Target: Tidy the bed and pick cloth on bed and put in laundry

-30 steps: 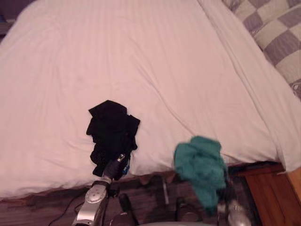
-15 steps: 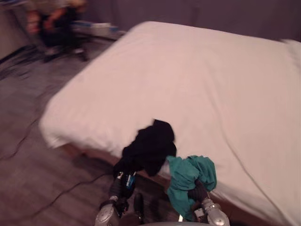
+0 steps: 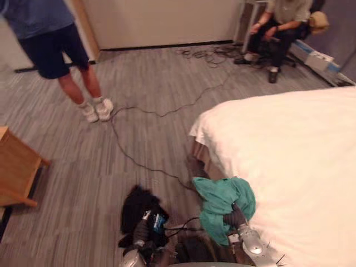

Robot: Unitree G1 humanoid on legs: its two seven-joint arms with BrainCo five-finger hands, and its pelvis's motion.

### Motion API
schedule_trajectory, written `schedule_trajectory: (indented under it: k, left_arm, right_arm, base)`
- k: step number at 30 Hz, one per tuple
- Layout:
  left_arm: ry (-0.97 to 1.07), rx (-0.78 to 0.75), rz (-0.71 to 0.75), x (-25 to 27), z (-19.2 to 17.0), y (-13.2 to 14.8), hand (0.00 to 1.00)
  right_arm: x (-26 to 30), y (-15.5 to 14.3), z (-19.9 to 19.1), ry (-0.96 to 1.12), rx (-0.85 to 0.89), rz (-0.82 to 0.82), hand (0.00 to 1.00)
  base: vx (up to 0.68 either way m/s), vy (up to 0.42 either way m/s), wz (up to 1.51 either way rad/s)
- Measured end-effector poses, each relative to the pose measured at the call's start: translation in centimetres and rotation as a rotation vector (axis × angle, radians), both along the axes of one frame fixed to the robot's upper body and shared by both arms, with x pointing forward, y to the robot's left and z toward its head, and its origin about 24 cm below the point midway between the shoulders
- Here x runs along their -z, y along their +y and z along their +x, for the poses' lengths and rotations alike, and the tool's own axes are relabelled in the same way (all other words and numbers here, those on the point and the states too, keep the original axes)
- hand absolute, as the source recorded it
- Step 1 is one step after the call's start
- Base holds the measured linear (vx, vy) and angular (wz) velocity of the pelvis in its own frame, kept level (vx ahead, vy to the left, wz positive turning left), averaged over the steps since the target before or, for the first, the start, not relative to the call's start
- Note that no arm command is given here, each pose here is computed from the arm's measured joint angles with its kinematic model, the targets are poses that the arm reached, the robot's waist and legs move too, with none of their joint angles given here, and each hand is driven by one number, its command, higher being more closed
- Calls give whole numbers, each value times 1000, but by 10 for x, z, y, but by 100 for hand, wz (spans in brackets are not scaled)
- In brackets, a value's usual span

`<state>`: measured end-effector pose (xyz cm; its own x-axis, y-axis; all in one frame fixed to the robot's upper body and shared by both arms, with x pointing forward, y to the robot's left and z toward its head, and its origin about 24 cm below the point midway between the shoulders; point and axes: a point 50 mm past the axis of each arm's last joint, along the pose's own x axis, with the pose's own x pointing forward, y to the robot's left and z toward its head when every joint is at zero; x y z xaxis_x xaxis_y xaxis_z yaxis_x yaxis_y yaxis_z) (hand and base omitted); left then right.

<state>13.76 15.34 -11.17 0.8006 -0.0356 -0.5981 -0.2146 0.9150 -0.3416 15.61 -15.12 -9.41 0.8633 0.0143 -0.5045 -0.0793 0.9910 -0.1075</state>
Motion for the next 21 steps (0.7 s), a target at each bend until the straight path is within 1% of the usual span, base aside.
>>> schedule_trajectory:
  k: [2, 3, 5, 7, 12, 13, 19, 21]
  left_arm:
    - [14, 39, 36, 3, 3, 5, 100]
    - [13, 50, 46, 3, 4, 5, 100]
    - [4, 125, 76, 2, 10, 2, 100]
    - [11, 160, 85, 3, 7, 2, 100]
    - [39, 170, 83, 6, 4, 4, 100]
    - [97, 229, 67, 16, -8, -8, 100]
    - [98, 224, 69, 16, -8, -7, 100]
    - [97, 208, 81, 16, -8, -3, 100]
  right_arm:
    - [4, -3, -11, 29, 31, -1, 100]
    - [5, -5, -12, 30, 46, -2, 100]
    - [4, -18, -15, 20, 146, 3, 100]
    - [2, -23, -12, -1, 179, 9, 100]
    - [-2, -21, 5, -46, 219, 54, 100]
    - [14, -19, -15, 45, 265, 104, 100]
    - [15, -20, -16, 48, 265, 104, 100]
    - [17, -21, -18, 64, 262, 117, 100]
  base:
    - [243, 14, 166]
    - [161, 4, 136]
    - [166, 32, 131]
    - [109, 36, 79]
    - [102, 24, 4]
    - [0, 0, 0]
    - [0, 0, -3]
    - [-11, -2, -12]
